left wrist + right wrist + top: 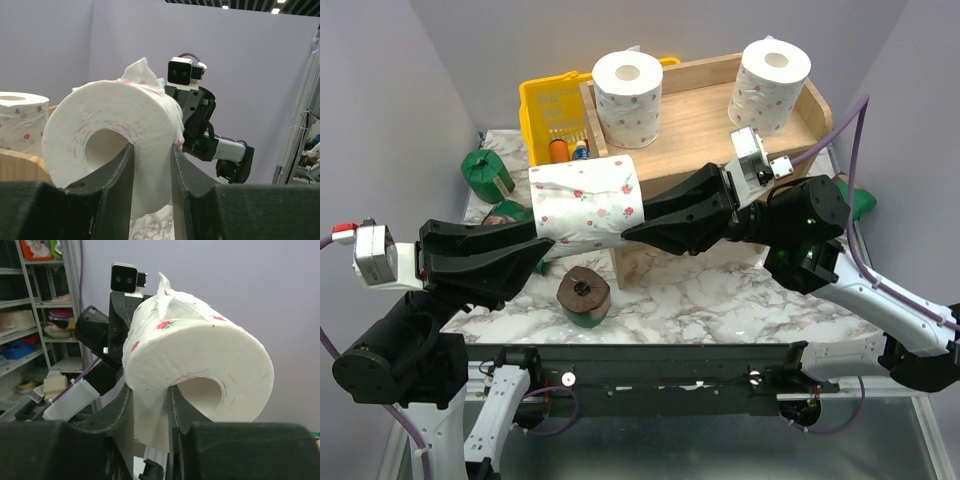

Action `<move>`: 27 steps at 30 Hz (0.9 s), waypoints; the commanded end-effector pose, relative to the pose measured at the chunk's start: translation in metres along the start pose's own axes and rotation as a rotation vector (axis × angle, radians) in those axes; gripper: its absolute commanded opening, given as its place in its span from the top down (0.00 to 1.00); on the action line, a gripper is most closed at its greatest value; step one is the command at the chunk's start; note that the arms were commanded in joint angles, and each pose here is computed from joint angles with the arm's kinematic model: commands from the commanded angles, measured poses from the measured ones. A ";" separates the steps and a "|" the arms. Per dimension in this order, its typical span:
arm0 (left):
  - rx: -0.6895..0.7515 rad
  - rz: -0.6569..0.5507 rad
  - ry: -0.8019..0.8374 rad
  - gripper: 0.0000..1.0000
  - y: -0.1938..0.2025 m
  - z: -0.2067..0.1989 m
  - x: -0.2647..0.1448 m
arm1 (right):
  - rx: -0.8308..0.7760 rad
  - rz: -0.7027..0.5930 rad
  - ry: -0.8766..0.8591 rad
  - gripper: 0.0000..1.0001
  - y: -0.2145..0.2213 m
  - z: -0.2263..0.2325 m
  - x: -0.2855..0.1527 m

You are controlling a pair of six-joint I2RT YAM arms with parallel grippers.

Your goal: Place and organize the paper towels onto the shelf

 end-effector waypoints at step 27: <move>0.058 0.269 -1.068 0.01 0.086 0.178 -0.085 | -0.890 0.778 0.772 0.73 -0.106 -0.044 -0.151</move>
Point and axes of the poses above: each gripper's point midway between its finger pads, its own x axis out along the fingers, its own z axis along the line the jaws close on, y = z × x, the point moved 6 cm from there along -x, back along the fingers, and after that the axes turned 1 degree about -x, right-handed, at the moved point
